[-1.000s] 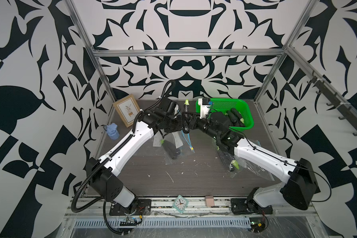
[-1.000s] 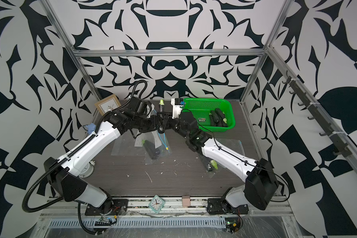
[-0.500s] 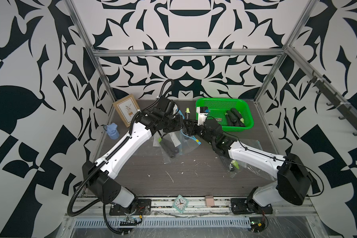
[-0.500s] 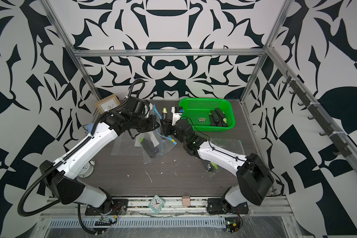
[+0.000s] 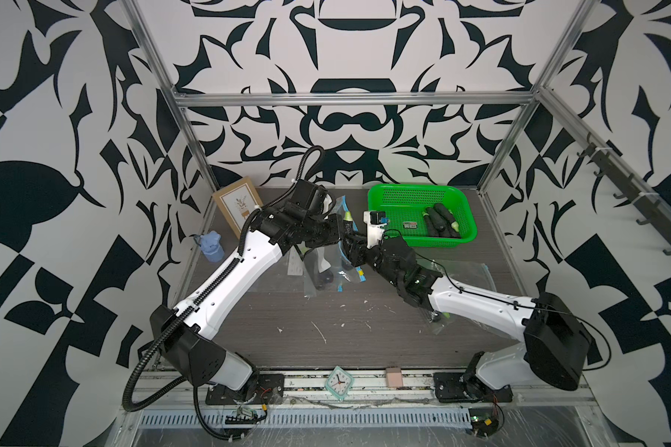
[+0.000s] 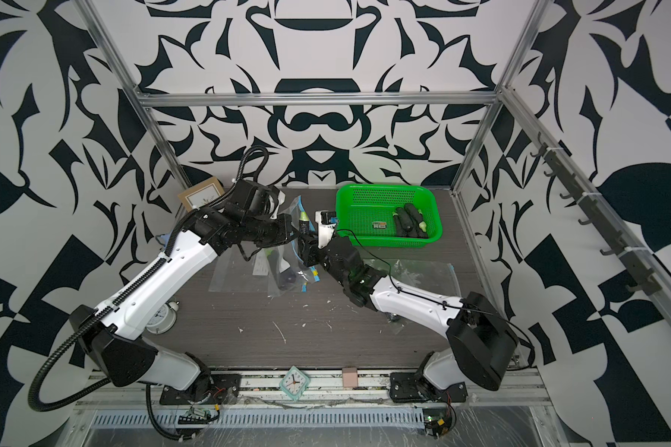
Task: Place the eggplant in a zip-top bag and seal the zipper
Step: Place the eggplant in the zipper food storage bag, then pick up the eggplant from the basket.
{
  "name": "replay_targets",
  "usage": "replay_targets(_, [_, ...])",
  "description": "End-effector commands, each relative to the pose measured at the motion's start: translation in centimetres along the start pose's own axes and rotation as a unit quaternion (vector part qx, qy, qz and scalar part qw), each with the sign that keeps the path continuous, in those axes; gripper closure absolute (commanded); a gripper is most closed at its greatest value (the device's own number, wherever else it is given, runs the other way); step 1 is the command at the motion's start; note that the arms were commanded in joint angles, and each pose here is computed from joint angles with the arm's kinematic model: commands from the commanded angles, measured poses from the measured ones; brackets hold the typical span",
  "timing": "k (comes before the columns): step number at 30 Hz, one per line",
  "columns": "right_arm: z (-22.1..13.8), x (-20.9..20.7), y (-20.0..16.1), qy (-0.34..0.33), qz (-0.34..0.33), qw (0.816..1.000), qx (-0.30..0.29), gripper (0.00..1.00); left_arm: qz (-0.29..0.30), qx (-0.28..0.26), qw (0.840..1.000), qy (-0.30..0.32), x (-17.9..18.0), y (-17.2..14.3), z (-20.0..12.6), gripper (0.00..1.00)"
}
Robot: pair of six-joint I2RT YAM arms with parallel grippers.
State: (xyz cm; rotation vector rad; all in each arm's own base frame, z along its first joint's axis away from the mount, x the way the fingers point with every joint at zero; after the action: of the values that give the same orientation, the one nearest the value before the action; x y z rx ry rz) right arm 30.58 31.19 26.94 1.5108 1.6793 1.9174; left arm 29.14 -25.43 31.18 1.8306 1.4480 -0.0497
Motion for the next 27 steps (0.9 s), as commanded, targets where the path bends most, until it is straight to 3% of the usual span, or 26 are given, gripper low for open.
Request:
replay_targets(1, [-1.2,2.3,2.3,0.023,-0.019,1.0,0.003,0.46,0.009,-0.001,1.0,0.0,-0.5,0.3,-1.0,1.0])
replay_targets(8, [-3.0,1.7,4.6,-0.012,-0.032,0.998,0.055,0.39,0.013,0.002,1.0,0.003,-0.3,0.1,-0.9,1.0])
replay_targets(13, [-5.1,-1.8,8.7,-0.013,0.039,0.996,0.073,0.38,0.013,0.005,1.0,0.018,0.4,-0.2,-0.8,1.0])
replay_targets(17, [-5.6,-8.6,10.7,-0.098,0.076,0.987,0.105,0.32,0.012,0.008,1.0,0.015,0.5,-0.3,-0.7,1.0])
replay_targets(21, [-4.2,-16.8,10.8,-0.221,0.05,0.963,0.143,0.3,0.013,0.008,1.0,0.009,0.3,-0.4,-0.7,1.0])
replay_targets(27, [-1.9,-28.2,11.0,-0.357,0.039,0.918,0.167,0.44,0.013,0.007,1.0,0.003,0.3,-0.6,-0.7,1.0])
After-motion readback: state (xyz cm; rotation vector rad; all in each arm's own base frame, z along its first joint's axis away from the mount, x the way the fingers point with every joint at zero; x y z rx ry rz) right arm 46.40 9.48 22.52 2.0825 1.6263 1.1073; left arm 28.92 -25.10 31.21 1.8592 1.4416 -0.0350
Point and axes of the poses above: each gripper's point midway between its finger pads, its own z axis out along the fingers, its own x axis along the line the jaws close on, y = z × x, the point moved 3 cm from there along -z, back along the fingers, and after that the axes turned 9 degrees about z, right-handed, at the moved point
